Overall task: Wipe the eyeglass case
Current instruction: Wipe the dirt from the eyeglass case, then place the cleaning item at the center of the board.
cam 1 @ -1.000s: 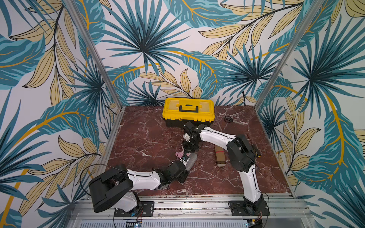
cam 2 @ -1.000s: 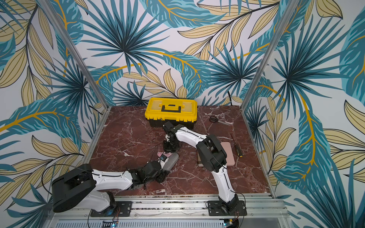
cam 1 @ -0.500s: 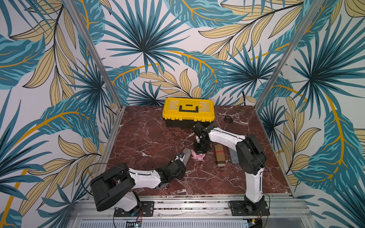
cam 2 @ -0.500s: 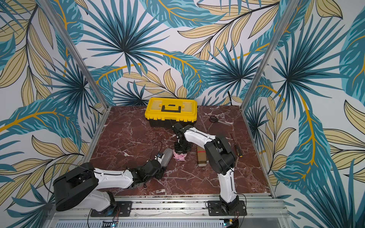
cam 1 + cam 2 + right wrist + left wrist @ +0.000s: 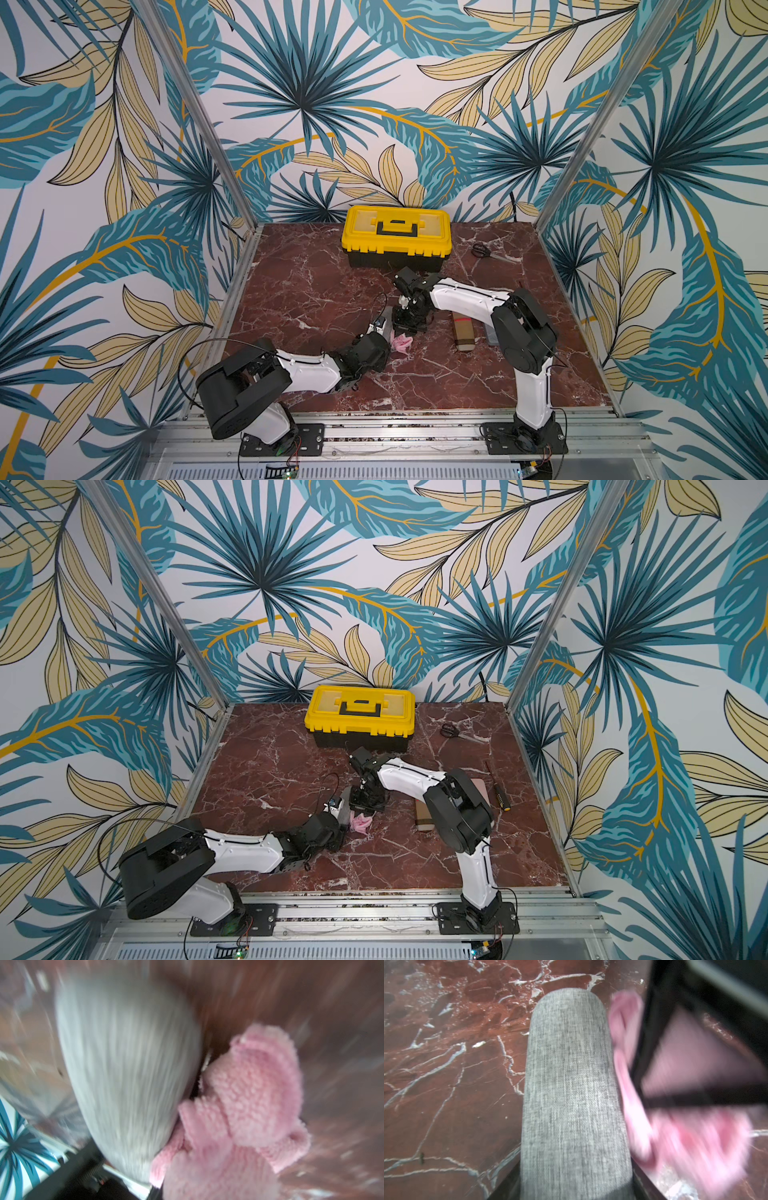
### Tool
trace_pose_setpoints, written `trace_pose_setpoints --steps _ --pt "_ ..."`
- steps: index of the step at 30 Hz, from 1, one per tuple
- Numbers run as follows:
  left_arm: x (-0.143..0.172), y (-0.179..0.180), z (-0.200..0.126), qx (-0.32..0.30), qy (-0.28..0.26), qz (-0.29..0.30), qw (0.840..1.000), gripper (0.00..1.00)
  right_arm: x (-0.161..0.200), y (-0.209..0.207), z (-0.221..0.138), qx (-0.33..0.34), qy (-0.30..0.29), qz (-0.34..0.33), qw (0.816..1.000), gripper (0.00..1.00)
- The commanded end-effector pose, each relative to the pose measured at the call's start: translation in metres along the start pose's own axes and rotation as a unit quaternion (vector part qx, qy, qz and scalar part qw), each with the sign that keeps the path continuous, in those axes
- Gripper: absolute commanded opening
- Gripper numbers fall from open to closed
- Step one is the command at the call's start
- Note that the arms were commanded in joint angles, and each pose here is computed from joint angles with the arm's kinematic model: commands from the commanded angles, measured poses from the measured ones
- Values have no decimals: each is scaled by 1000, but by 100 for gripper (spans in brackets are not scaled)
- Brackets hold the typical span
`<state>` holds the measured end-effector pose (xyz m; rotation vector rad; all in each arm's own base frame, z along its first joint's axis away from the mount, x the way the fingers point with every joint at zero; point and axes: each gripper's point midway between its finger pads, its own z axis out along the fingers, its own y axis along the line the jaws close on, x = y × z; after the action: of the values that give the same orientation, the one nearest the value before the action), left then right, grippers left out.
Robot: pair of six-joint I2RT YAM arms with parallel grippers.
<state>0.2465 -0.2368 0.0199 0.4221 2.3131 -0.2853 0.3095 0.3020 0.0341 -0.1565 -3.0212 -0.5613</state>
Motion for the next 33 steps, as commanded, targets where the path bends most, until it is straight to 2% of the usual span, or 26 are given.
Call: trace_pose_setpoints --steps 1,4,7,11,15,20,25,29,33 --pt "43 -18 -6 55 90 6 994 23 -75 -24 -12 56 -76 -17 995 0" --pt "48 -9 -10 26 108 -18 994 28 -83 -51 -23 136 -90 -48 985 0" --pt "52 1 -12 -7 132 -41 990 41 -63 -66 -31 142 -87 -51 985 0" --pt "58 -5 -11 -13 169 -60 984 68 -31 -77 -25 124 -59 -41 990 0" --pt "57 -23 -11 26 178 -78 981 99 -29 -67 -9 113 -46 -48 991 0" --pt "39 -51 -18 88 164 -88 979 100 -43 -37 -7 97 -43 -77 991 0" --pt "-5 -92 -27 176 111 -116 971 100 -42 2 -10 89 -29 -136 986 0" --pt "-25 -107 -29 196 98 -113 969 100 -41 9 -7 94 -22 -157 983 0" --pt "-30 -100 -38 181 96 -89 975 100 -38 12 -3 96 2 -179 979 0"
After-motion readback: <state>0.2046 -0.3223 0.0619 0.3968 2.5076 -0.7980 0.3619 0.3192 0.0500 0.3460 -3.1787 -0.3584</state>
